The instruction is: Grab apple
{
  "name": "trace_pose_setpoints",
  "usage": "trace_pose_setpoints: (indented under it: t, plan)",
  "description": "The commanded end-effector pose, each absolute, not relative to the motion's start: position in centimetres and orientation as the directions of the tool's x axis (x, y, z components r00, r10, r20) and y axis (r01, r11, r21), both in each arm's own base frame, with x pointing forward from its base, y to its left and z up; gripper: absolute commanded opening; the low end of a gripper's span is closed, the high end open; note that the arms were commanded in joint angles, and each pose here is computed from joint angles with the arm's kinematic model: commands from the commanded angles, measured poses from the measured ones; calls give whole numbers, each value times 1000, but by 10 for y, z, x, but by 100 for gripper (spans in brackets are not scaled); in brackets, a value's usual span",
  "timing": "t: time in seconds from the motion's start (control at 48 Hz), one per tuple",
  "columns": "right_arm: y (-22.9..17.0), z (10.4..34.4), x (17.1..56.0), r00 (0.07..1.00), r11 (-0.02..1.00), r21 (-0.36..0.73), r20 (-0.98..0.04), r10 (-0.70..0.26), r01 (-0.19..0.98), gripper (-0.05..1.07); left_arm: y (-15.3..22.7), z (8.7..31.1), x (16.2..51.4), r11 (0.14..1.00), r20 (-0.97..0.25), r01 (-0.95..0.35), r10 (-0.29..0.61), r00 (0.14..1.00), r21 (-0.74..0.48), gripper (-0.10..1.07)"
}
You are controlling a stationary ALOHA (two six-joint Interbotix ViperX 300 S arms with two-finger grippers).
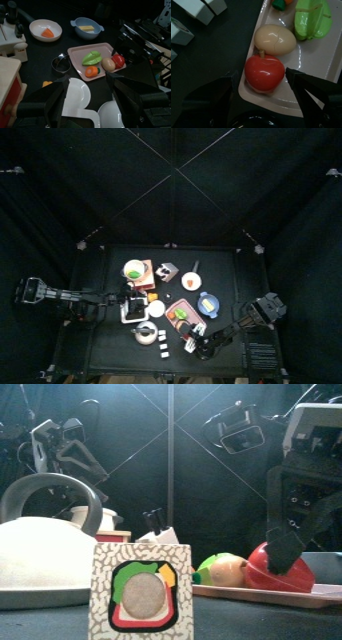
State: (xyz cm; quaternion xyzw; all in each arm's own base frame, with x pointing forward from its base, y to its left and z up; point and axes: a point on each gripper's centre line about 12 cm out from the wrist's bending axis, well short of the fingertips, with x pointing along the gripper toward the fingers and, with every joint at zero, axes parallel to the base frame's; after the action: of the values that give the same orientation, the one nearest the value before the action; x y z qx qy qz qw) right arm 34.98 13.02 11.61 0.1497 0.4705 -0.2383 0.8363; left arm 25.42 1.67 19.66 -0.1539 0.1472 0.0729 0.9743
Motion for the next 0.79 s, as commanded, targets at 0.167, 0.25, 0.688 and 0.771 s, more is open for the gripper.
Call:
trace_pose_setpoints:
  t: [0.167, 0.25, 0.688, 0.771]
  plan:
    - [123, 123, 358, 459, 831, 47, -850, -258, 555, 104, 17, 202, 257, 942, -289, -184, 99, 952, -282, 94]
    - [123, 120, 357, 455, 830, 49, -854, -254, 555, 104, 17, 202, 257, 942, -289, -184, 99, 952, -282, 94]
    - [124, 117, 356, 451, 827, 69, -862, -232, 558, 104, 17, 202, 257, 941, -288, -184, 100, 953, -283, 94]
    - [124, 117, 356, 451, 827, 69, -862, -232, 558, 104, 17, 202, 257, 941, -288, -184, 100, 953, -283, 94]
